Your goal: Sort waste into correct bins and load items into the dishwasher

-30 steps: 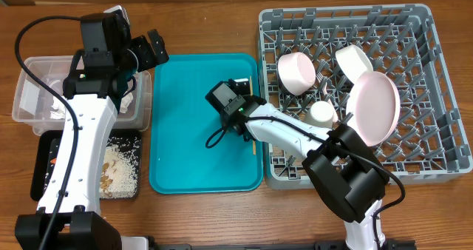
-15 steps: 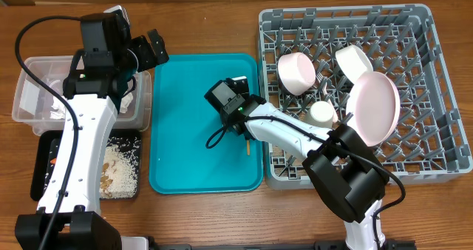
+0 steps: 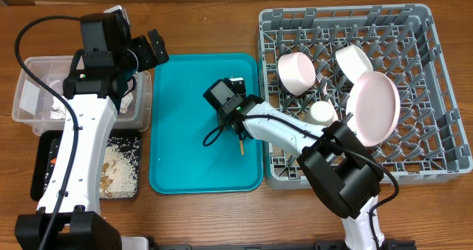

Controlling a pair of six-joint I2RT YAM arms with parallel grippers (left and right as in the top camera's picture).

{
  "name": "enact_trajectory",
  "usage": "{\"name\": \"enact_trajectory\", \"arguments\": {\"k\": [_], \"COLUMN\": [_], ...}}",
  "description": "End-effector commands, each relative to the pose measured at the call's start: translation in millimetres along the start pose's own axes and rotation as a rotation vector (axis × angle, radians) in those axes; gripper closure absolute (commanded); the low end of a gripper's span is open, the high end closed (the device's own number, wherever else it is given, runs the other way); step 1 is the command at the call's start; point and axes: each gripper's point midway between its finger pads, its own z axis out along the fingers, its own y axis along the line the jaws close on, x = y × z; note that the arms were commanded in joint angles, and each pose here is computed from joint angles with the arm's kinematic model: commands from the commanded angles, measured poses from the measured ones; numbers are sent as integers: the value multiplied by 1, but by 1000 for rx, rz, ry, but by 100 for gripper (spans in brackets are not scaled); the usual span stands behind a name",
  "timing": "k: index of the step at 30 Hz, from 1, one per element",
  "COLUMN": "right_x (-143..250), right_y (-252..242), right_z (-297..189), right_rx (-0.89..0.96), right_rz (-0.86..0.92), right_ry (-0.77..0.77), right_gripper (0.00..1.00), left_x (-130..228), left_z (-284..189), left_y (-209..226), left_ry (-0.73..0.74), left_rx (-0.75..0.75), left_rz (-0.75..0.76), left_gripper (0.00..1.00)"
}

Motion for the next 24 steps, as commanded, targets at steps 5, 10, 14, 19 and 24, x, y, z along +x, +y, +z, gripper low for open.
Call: {"name": "enact_trajectory", "arguments": {"k": [5, 10, 14, 19, 24], "right_x": [20, 31, 42, 44, 44], "right_y": [8, 15, 21, 22, 22], "right_z": [13, 8, 5, 5, 5], "right_rx": [-42, -87, -128, -136, -136], "right_rz": [-4, -7, -7, -6, -6], "right_ry": [93, 159, 218, 227, 227], "right_gripper": [66, 66, 73, 72, 69], "left_x": [-12, -12, -12, -12, -12], "left_z": [-9, -9, -9, -9, -9], "left_y": [-5, -5, -5, -5, -5], "left_ry": [-36, -36, -36, -36, -36], "left_rx": [9, 9, 9, 9, 9], "left_rz": [-13, -13, -13, -13, -13], "left_gripper": [0, 0, 0, 0, 0]}}
